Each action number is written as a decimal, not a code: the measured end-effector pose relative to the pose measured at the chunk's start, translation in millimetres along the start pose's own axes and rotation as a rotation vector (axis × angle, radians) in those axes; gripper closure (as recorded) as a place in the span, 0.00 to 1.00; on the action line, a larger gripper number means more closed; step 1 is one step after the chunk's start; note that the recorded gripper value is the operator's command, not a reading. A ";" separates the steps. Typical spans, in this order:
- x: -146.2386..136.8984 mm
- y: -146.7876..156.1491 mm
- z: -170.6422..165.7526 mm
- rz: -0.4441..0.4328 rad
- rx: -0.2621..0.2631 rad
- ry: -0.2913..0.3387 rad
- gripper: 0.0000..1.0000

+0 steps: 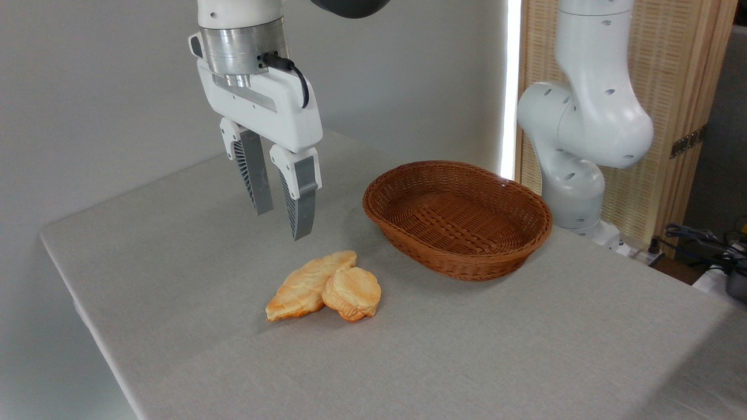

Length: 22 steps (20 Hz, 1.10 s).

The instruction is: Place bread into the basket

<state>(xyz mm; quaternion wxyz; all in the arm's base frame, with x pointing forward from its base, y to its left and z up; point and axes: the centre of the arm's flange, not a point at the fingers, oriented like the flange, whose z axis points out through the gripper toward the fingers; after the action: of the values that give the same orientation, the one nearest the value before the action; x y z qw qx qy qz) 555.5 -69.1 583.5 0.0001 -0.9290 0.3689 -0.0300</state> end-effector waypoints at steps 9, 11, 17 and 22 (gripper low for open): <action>0.4 0.4 -0.2 0.001 0.000 0.000 0.00; 0.2 0.5 0.0 0.000 -0.001 -0.001 0.00; -4.6 0.3 23.6 0.015 -0.035 -0.047 0.00; -25.4 -17.3 53.3 0.127 -0.082 -0.088 0.00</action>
<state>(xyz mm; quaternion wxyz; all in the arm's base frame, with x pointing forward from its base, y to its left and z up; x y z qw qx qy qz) 551.9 -40.4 529.3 -0.0197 -0.9033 0.4278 0.0262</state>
